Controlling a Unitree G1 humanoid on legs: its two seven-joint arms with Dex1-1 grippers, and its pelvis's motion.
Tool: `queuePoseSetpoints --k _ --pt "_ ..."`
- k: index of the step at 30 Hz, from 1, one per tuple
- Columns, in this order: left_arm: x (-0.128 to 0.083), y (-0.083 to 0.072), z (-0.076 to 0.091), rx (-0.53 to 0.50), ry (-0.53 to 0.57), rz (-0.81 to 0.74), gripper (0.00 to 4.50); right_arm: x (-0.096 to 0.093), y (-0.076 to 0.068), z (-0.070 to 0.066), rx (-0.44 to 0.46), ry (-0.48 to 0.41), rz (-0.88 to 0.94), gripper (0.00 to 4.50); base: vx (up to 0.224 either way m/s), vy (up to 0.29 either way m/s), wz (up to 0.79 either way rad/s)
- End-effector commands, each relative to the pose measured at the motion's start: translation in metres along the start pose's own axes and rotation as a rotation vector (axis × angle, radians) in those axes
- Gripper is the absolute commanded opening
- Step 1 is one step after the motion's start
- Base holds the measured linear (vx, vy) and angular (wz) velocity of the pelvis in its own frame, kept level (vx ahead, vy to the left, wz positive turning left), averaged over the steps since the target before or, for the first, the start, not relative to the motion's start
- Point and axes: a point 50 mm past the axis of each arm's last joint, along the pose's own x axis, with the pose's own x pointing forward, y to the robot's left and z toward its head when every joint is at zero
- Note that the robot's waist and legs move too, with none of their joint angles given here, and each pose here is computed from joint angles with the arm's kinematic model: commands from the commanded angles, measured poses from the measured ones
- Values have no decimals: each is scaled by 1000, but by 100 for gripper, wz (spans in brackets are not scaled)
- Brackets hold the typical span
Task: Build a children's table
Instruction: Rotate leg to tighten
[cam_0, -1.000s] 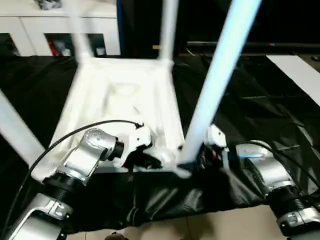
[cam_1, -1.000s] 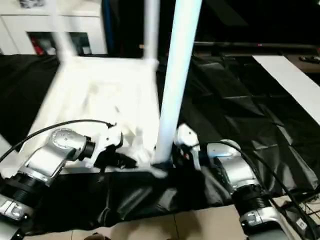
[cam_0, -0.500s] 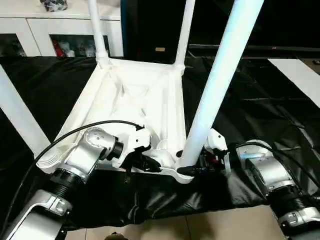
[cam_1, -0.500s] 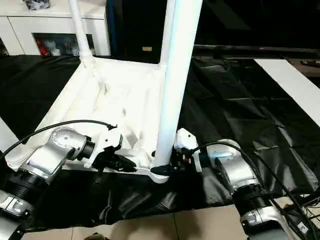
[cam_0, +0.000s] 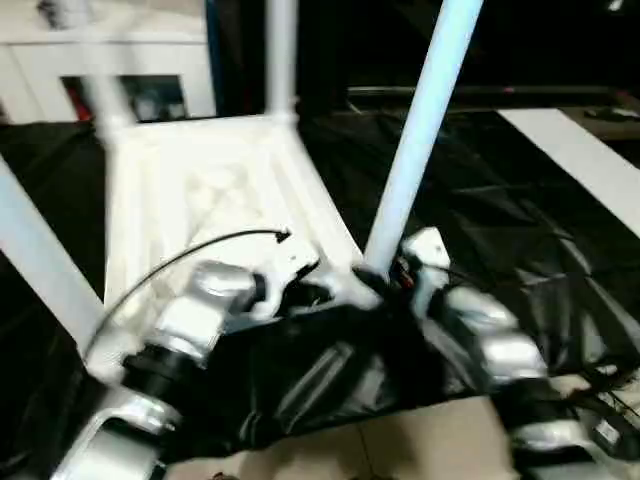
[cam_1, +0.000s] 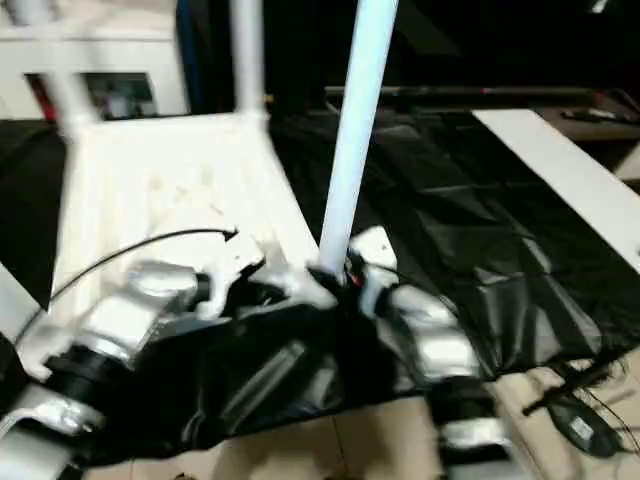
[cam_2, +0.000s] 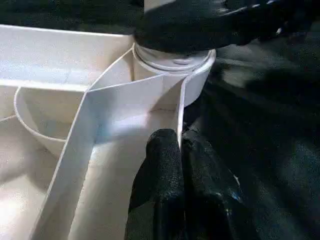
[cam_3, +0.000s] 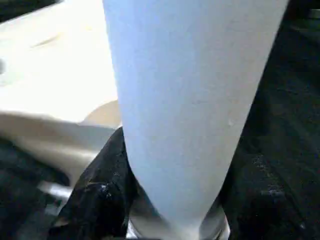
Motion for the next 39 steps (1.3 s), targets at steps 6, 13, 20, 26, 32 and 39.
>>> queuePoseSetpoints --k 6,13,20,26,32,39 --pt "13 -20 27 61 -102 -75 0 20 47 -15 45 69 176 269 0 0 0" --pt "7 -16 23 127 -83 -130 0 7 24 -7 -107 81 213 305 0 0 0" --pt "-8 -11 16 197 -63 -285 0 -24 12 -8 -221 166 534 305 0 0 0" --pt "-13 -7 12 206 -60 -370 0 -42 14 -8 -210 229 798 305 0 0 0" --pt "-16 -1 11 220 -35 -402 0 -48 19 -6 -210 267 942 288 0 0 0" --pt "-21 4 8 225 -20 -425 0 -53 27 -11 -211 308 1037 238 0 0 0"
